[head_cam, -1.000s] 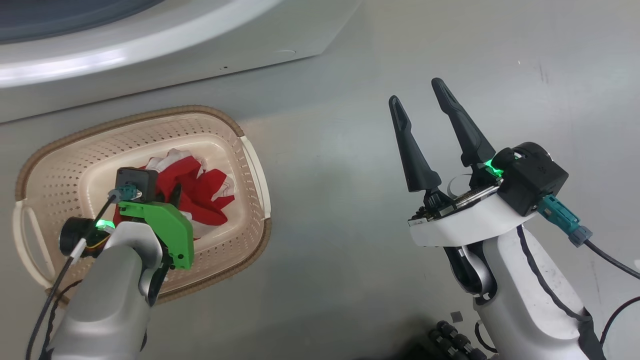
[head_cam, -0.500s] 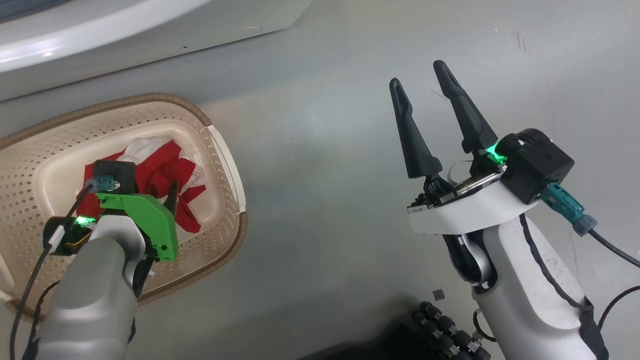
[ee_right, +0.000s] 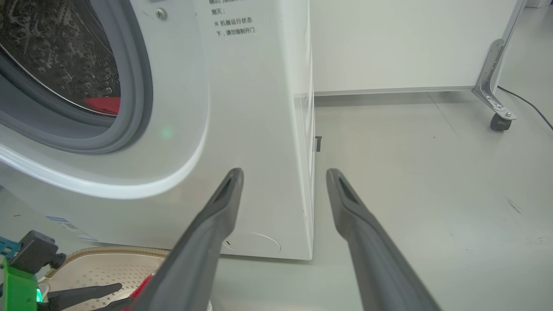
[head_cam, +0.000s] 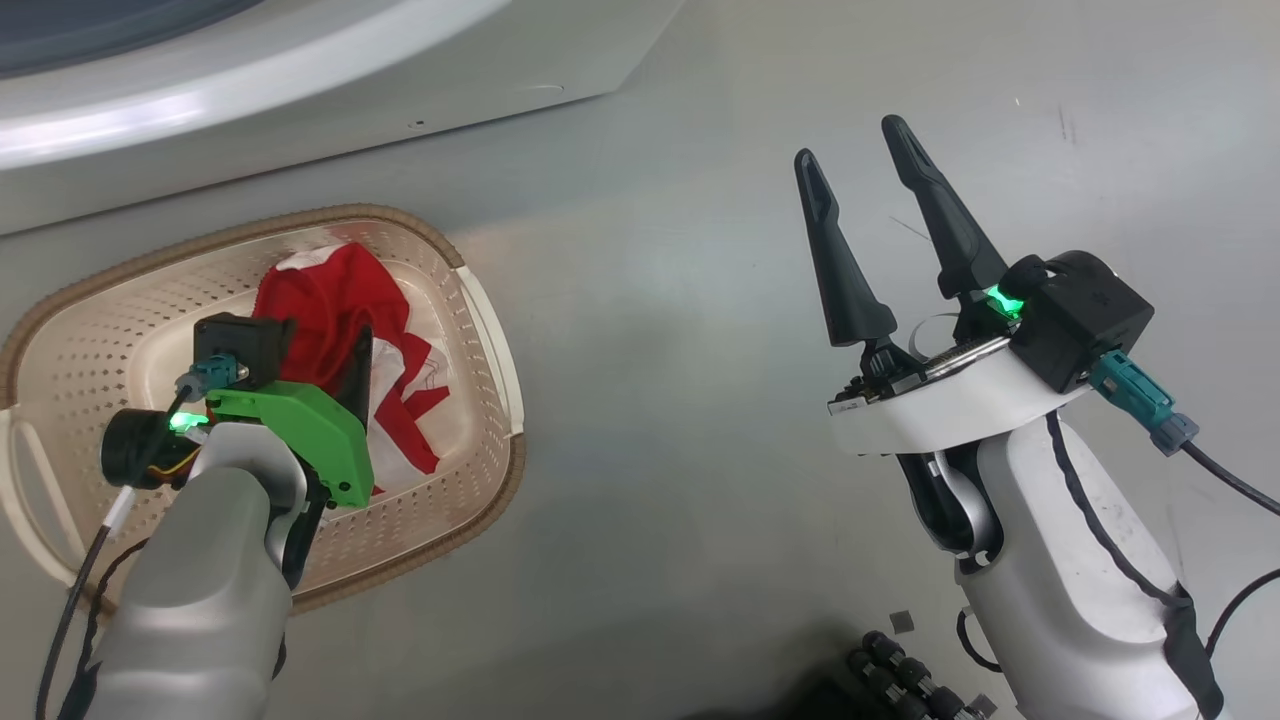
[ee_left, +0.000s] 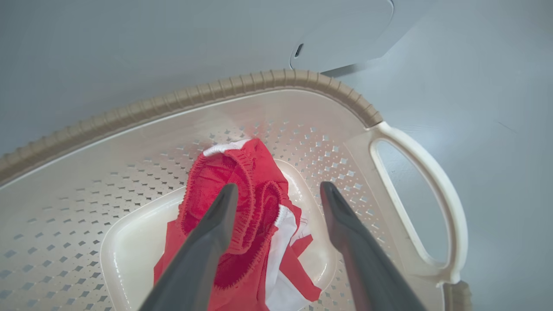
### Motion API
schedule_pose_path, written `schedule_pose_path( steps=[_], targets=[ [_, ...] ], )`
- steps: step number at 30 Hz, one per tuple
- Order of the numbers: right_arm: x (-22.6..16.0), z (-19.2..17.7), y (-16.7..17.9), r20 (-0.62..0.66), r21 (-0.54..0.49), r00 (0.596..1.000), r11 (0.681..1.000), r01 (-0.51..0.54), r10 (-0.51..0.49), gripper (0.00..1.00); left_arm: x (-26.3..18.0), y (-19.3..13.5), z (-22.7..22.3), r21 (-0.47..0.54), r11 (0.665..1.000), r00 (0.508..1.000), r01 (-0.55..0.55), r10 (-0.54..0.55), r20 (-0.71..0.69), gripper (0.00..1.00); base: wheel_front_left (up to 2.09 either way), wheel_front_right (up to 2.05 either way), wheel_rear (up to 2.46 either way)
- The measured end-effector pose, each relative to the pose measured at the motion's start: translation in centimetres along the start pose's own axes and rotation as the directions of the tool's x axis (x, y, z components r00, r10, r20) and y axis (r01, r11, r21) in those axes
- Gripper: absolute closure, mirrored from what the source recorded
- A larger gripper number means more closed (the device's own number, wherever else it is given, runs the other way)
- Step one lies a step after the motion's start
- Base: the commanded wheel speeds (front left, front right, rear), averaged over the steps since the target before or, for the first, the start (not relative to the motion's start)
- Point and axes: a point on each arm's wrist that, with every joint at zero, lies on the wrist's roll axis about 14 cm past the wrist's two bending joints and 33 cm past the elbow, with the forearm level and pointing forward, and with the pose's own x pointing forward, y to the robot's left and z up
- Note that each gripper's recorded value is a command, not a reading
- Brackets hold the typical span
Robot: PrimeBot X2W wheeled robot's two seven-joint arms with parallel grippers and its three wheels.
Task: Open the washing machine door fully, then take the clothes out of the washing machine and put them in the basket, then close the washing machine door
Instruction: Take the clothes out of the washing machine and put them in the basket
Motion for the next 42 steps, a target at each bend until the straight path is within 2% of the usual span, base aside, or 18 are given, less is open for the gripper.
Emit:
schedule_pose_path(
  steps=[6, 20, 28, 37, 42],
  targets=[
    [-0.1, 1.0, 0.0, 0.019, -0.025, 1.0, 1.0, 0.005, -0.004, 0.0, -1.5, -0.2, 3.4, 0.001, 1.0, 0.989, -0.015, 0.015, 0.145, 0.0, 0.0, 0.0, 0.0],
    [-2.1, 2.3, 1.2, 0.036, -0.04, 0.999, 0.999, 0.002, -0.001, 0.0, -7.2, -0.3, 9.9, 0.011, 0.997, 0.934, -0.077, 0.068, 0.349, 0.0, 0.0, 0.0, 0.0],
    [-3.2, 3.5, 2.2, 0.062, -0.039, 0.998, 0.999, -0.013, 0.015, 0.0, -13.0, -0.8, 18.7, 0.016, 0.993, 0.791, -0.116, 0.083, 0.606, 0.0, 0.0, 0.0, 0.0],
    [-4.8, 5.1, 3.2, 0.099, -0.052, 0.995, 0.998, -0.023, 0.028, 0.0, -19.5, -1.6, 21.9, 0.03, 0.985, 0.664, -0.169, 0.092, 0.742, 0.0, 0.0, 0.0, 0.0],
    [-5.9, 5.7, 3.3, 0.112, -0.059, 0.993, 0.998, -0.017, 0.023, 0.0, -22.3, -2.1, 22.0, 0.031, 0.982, 0.62, -0.187, 0.093, 0.779, 0.0, 0.0, 0.0, 0.0]
  ],
)
